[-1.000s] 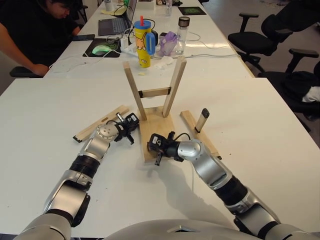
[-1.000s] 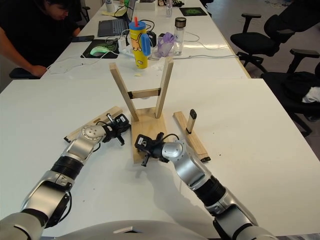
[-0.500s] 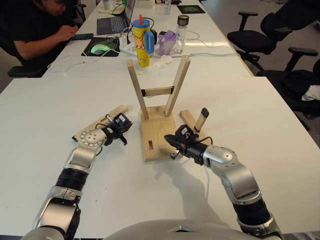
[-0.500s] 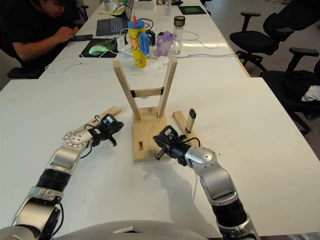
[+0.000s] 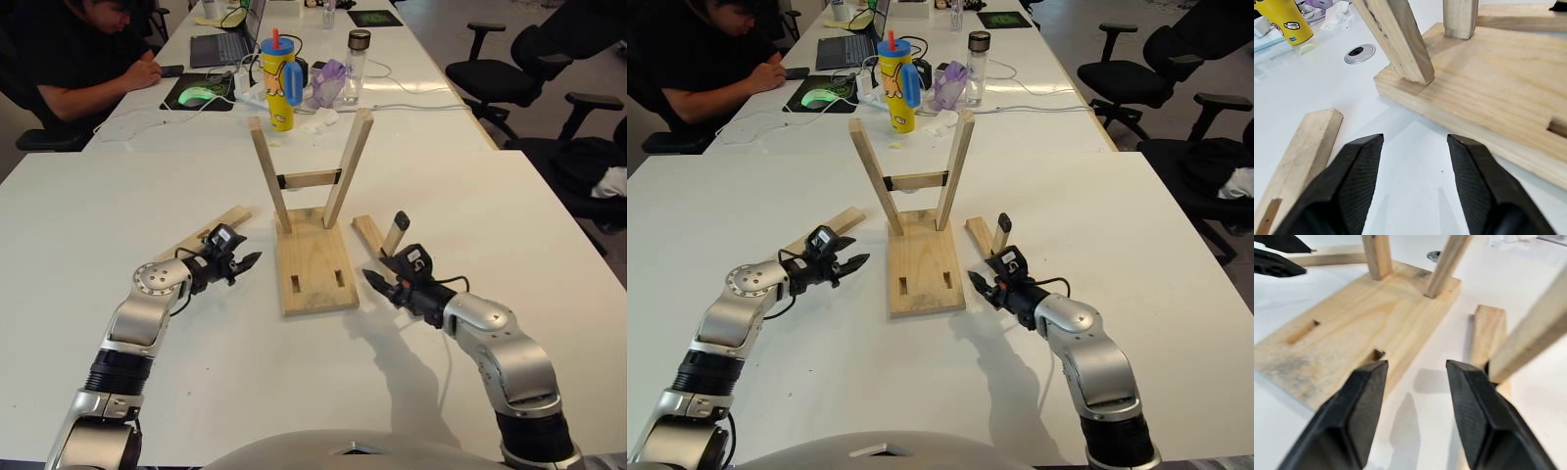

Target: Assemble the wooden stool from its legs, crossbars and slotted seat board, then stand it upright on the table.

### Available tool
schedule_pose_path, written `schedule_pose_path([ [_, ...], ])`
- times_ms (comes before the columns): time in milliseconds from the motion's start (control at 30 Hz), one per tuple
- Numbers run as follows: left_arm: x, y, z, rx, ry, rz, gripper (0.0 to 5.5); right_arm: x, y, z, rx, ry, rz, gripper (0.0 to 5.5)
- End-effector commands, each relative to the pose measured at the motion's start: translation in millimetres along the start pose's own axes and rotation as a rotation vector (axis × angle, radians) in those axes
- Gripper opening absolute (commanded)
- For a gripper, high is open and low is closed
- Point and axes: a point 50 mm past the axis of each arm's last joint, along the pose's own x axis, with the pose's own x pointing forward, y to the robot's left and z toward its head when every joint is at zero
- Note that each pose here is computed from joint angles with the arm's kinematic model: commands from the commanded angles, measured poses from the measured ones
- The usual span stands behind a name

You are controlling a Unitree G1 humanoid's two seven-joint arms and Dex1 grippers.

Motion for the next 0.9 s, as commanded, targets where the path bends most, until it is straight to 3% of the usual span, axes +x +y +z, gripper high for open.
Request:
schedule_pose_path([
  [33, -6, -5, 7, -0.112, -0.071, -0.06, 3.15, -2, -15, -6, -0.058, 0.073, -0.092, 2.95],
  [133, -8, -12, 14, -0.176, -0.114, -0.156, 3.56, 1, -23, -11, -0.074, 0.116, -0.131, 3.37],
  [533, -6, -16, 24, -0.211, -0.132, -0.251, 3.56, 25, -31, -34, 0.071, 0.218, -0.065, 3.37],
  [800, -7, -9, 34, -0.21, -0.18, -0.241, 3.6, 28, -42, -36, 0.143, 0.171, -0.091, 2.17],
  [900, -7, -6, 43, -0.224, -0.231, -0.227, 3.6, 28, -51, -27, 0.115, 0.111, -0.107, 2.05],
])
